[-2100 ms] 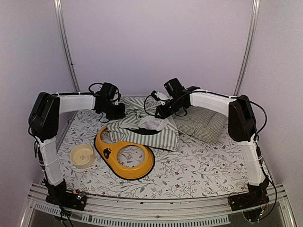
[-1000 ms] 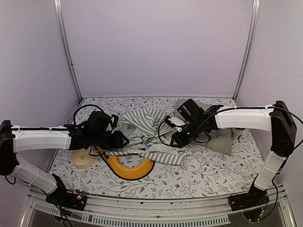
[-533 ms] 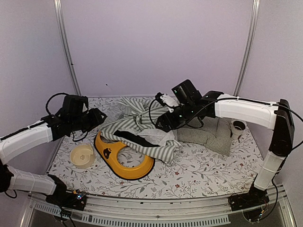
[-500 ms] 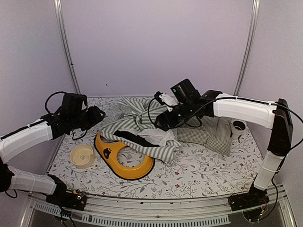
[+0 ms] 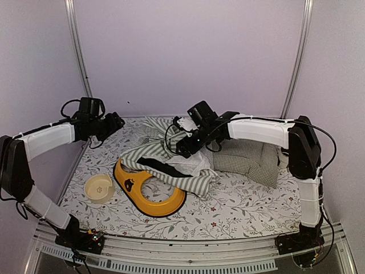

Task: Set up the pet tent
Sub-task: Pick up the tent from the pet food container.

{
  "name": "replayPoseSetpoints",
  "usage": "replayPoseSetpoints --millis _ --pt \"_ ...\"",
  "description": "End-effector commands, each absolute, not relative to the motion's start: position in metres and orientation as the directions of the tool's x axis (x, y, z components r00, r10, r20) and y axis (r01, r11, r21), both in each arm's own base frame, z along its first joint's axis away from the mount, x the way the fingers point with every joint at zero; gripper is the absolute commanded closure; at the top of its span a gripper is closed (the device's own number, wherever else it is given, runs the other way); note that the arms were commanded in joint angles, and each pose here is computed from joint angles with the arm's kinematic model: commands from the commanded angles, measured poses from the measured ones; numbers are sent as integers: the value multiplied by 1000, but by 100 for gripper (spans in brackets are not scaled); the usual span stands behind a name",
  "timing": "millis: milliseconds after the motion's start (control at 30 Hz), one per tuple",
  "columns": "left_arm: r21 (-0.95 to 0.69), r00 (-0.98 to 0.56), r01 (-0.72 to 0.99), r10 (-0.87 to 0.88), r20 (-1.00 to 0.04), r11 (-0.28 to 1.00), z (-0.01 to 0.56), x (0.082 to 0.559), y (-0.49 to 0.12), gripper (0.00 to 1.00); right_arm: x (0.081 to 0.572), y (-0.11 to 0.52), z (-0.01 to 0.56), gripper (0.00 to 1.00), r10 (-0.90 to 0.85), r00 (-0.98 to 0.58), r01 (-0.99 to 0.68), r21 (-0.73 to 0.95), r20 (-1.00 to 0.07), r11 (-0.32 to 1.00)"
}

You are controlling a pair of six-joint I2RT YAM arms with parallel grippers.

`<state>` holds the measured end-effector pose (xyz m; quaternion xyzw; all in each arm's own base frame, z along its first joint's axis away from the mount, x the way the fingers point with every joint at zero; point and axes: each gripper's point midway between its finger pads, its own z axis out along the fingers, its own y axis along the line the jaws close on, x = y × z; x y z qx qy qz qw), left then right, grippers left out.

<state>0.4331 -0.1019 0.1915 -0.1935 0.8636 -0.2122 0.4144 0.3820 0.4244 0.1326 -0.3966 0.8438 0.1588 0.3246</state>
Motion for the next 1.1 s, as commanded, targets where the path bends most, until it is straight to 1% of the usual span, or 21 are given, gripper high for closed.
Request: replayPoseSetpoints --millis 0,100,133,200,333,367,433,600,800,967,1067 --pt "-522 -596 -102 -472 -649 847 200 431 -105 25 397 433 128 13 -579 -455 -780 -11 -676 626" --pt "-518 -602 -111 -472 -644 848 196 420 -99 23 404 434 121 20 -587 -455 -774 -29 -669 633" --pt "-516 -604 -112 -470 -644 849 196 416 -98 23 404 434 117 25 -593 -457 -773 -34 -663 634" --pt "-512 -603 -108 -465 -648 852 198 406 -95 21 404 431 112 41 -606 -458 -772 -47 -650 634" --pt "-509 -597 -94 -457 -659 856 204 388 -90 19 405 424 116 85 -618 -456 -765 -73 -640 640" --pt "-509 -599 -88 -454 -659 856 205 385 -90 19 405 422 122 92 -617 -452 -762 -81 -644 643" --pt "-513 -606 -76 -448 -657 855 207 381 -92 19 405 419 138 100 -610 -439 -755 -97 -660 648" --pt "-539 -626 -34 -438 -645 841 208 381 -102 19 403 411 177 100 -585 -417 -741 -113 -696 662" --pt "-554 -676 36 -388 -627 832 201 386 -133 21 403 401 194 100 -581 -413 -717 -143 -701 683" --pt "-524 -721 106 -298 -626 845 190 383 -168 27 405 395 204 100 -571 -412 -693 -162 -710 702" --pt "-461 -729 93 -255 -636 883 178 375 -173 30 405 396 200 100 -578 -414 -698 -162 -703 697"
